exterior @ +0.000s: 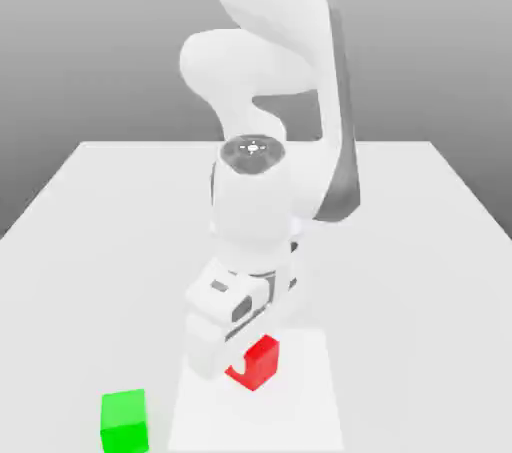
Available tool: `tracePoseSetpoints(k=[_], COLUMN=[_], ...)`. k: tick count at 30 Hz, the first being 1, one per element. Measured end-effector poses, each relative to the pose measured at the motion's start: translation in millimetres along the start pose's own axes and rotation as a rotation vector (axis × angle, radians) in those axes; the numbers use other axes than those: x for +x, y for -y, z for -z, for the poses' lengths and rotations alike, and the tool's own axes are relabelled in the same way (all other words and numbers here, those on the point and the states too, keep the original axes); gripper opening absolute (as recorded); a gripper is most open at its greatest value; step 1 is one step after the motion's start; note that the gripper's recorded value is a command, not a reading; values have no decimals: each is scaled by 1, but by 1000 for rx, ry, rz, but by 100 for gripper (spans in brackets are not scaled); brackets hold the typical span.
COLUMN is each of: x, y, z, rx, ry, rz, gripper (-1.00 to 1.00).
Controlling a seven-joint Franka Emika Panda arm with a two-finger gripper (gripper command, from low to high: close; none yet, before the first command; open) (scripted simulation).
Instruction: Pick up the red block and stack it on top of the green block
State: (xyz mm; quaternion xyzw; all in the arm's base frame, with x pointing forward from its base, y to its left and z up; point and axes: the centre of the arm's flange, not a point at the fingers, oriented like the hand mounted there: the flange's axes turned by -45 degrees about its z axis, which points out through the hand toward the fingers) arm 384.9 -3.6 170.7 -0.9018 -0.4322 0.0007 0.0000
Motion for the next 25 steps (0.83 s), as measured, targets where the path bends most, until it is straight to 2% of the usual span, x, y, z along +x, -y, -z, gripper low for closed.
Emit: tracePoseSetpoints(k=[4, 16, 21, 22, 25], x=[-3, -54, -62, -62, -62], y=[-6, -145, -161, -161, -161], z=[35, 72, 25, 16, 16], rx=[1, 3, 1, 1, 1], ry=[-1, -2, -2, -2, -2], rz=[-38, -865, -956, -959, -959], gripper=[-100, -100, -100, 100, 100])
